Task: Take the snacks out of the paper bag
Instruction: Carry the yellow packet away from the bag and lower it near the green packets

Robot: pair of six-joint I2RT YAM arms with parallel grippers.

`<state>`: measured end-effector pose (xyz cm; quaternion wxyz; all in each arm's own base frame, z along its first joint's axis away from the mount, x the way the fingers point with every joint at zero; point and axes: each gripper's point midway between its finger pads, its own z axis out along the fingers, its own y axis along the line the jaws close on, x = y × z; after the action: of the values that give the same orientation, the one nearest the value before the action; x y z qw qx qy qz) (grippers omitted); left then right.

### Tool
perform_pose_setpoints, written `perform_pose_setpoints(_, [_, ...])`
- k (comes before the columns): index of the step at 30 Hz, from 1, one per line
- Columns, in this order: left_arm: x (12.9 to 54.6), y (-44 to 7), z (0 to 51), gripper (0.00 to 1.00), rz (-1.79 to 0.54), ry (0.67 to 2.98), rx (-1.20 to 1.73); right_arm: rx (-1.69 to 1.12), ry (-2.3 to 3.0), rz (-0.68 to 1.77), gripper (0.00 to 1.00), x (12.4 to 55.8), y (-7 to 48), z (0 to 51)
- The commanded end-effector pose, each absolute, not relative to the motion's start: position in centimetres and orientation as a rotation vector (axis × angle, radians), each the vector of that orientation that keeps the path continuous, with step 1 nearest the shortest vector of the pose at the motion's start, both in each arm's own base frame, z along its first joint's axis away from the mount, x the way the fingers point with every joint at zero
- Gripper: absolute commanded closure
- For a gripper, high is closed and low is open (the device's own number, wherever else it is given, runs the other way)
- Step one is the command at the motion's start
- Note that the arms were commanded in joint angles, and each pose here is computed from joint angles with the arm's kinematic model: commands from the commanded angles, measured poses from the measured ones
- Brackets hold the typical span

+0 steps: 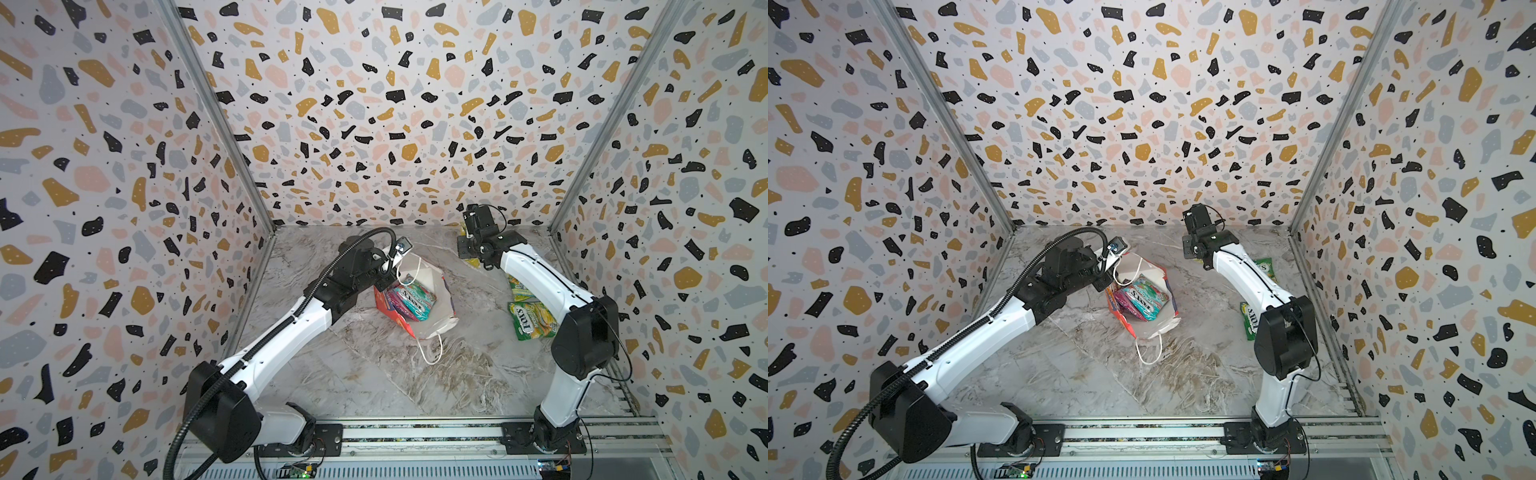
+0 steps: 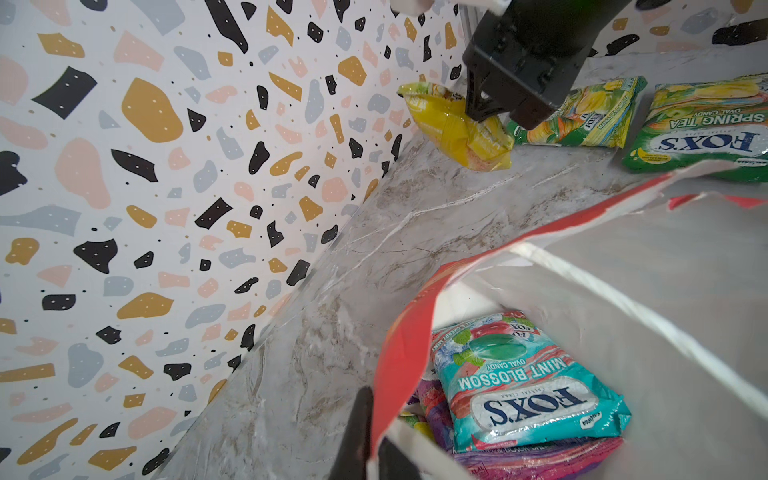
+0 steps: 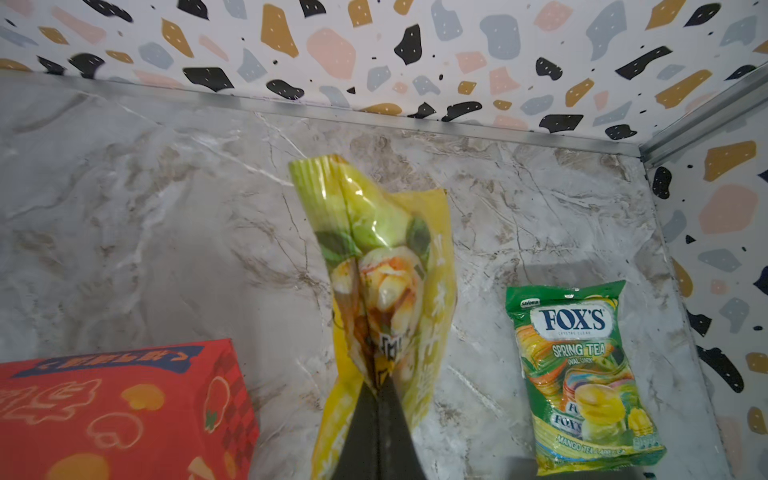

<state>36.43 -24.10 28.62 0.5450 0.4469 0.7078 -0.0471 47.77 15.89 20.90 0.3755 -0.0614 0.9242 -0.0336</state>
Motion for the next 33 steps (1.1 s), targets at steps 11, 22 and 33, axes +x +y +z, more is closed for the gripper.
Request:
perform_pose_setpoints(11, [36.9, -24.9, 32.2, 1.0, -0.131, 1.542, 1.026, -0.233, 2.573, -0.329, 1.0, 49.6, 10.1, 14.3])
perform_pose_setpoints(22, [36.9, -24.9, 32.1, 1.0, -0.126, 1.538, 1.03, -0.227, 2.646, -0.385, 0.96, 49.9, 9.7, 12.1])
perform_pose_setpoints(33, [36.9, -25.1, 32.1, 1.0, -0.144, 1.537, 1.028, -0.192, 2.659, -0.362, 0.75, 50.1, 10.1, 11.7])
